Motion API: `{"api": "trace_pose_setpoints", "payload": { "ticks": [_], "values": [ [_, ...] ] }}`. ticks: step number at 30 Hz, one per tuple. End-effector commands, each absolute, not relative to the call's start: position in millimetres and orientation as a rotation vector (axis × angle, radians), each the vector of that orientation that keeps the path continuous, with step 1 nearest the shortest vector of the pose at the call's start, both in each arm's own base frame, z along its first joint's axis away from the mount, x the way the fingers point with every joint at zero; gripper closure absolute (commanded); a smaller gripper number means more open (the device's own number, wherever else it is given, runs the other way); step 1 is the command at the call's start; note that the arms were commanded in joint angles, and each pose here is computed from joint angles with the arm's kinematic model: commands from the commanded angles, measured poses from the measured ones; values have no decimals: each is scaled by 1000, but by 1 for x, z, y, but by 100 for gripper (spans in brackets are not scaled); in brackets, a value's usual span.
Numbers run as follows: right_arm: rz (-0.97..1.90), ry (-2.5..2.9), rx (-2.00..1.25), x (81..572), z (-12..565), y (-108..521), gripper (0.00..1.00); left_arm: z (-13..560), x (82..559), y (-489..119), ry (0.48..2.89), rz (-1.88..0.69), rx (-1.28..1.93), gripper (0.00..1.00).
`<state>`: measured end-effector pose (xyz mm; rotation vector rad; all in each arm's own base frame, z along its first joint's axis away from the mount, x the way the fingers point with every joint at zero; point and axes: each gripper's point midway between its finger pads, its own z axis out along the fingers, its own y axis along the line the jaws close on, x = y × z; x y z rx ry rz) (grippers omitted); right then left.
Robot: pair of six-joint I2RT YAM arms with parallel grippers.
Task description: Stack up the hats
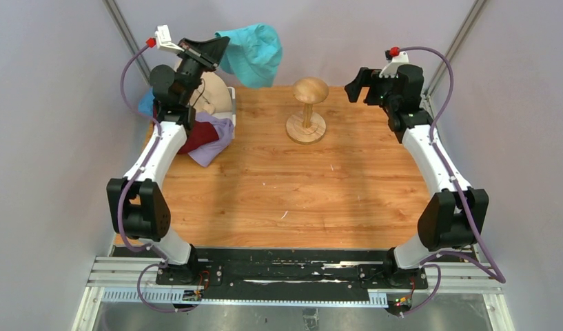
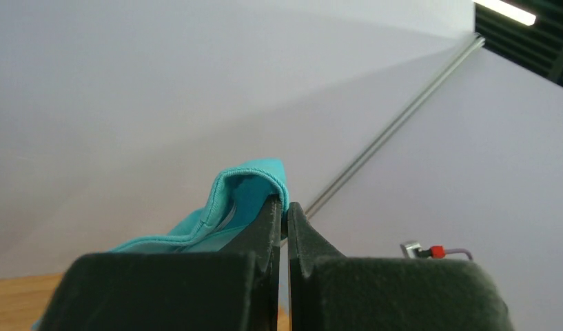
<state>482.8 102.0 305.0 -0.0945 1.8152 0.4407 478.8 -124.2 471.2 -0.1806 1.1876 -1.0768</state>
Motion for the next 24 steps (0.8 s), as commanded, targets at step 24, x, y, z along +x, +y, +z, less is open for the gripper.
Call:
{"api": "trace_pose_setpoints", "payload": {
  "ticks": [24],
  "values": [
    [520, 1692, -278, 476, 346, 160, 5, 524, 480, -193, 578, -1690, -78, 100]
  ]
}}
